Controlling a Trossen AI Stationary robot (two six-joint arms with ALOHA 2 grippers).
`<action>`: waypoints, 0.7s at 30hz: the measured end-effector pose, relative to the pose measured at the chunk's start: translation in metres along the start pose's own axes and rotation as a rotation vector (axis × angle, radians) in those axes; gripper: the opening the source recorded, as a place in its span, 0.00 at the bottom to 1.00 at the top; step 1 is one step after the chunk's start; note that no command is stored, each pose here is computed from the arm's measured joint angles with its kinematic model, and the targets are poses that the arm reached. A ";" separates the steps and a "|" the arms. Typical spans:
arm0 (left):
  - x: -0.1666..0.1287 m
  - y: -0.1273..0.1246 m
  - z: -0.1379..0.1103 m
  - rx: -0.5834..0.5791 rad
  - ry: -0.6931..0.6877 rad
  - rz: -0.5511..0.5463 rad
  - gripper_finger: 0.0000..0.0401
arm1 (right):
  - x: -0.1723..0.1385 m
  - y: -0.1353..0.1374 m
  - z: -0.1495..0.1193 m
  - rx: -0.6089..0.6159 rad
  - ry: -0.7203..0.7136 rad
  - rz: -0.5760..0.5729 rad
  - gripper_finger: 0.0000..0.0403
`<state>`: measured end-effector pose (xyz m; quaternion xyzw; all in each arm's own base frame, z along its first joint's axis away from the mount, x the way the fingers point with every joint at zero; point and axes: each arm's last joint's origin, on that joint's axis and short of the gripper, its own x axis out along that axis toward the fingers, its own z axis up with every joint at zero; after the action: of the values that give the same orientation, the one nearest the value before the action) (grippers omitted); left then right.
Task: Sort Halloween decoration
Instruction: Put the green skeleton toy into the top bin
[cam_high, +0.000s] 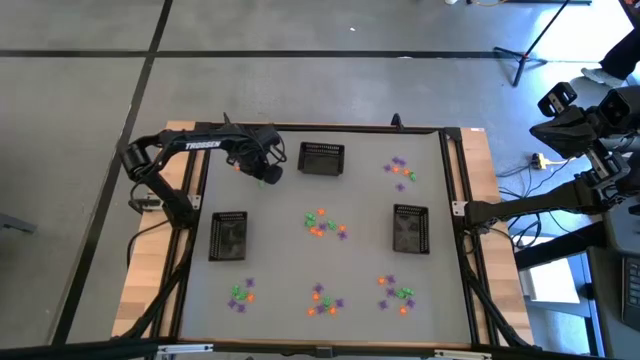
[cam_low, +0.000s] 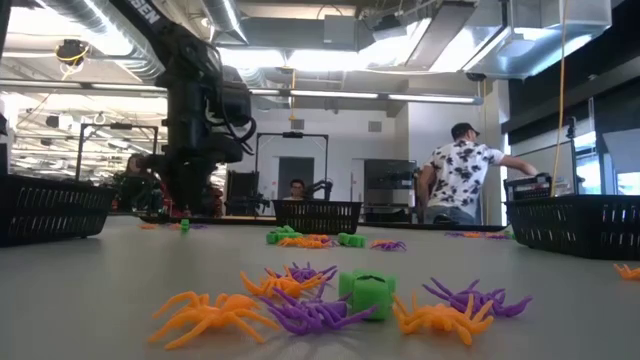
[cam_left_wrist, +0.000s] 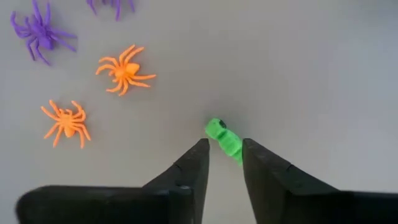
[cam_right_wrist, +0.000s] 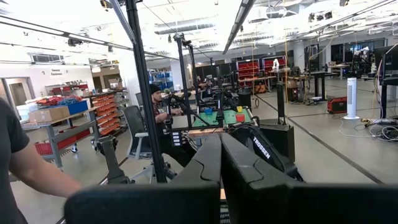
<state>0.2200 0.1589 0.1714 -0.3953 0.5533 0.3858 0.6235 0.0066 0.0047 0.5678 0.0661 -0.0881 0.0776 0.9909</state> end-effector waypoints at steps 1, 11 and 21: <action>0.001 -0.001 0.000 -0.012 0.003 0.001 0.25 | 0.000 0.000 0.000 0.000 0.000 0.000 0.00; 0.000 -0.007 -0.002 -0.024 -0.047 0.033 0.37 | 0.000 0.000 0.000 0.000 0.000 0.000 0.00; 0.000 -0.007 -0.001 -0.106 -0.040 0.007 0.41 | 0.000 0.000 0.000 0.000 0.000 0.000 0.00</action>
<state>0.2265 0.1550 0.1715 -0.4179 0.5209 0.4246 0.6114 0.0067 0.0047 0.5678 0.0663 -0.0879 0.0777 0.9909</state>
